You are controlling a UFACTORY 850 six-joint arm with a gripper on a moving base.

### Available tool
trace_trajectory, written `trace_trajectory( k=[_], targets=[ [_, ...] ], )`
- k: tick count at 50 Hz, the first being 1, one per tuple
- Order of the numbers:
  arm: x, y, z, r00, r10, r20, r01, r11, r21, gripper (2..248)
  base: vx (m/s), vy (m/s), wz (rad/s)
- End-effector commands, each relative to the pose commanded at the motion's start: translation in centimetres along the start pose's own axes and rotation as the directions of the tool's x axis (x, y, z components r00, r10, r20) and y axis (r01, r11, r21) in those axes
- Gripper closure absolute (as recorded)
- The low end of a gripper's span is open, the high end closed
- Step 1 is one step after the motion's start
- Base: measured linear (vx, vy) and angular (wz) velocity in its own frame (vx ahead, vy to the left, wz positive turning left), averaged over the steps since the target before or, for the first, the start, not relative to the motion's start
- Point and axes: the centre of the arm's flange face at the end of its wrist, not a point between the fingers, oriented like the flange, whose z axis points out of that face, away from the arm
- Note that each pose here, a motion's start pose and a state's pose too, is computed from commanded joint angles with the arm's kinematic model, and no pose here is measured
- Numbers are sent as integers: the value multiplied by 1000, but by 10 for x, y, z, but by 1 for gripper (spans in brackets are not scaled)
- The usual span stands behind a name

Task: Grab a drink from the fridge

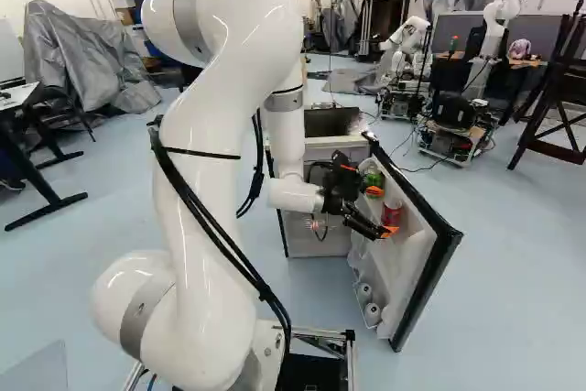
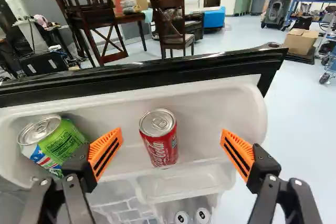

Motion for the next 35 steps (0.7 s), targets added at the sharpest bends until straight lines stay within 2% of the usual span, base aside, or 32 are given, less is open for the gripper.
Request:
trace_trajectory(
  k=[7,22,35],
  targets=[
    [0,0,0,1000,-24,0,24,1000,0,3,0,0,0],
    [0,0,0,987,-158,0,158,987,0,3,0,0,0],
    [0,0,0,984,-177,0,177,984,0,3,0,0,0]
  ],
)
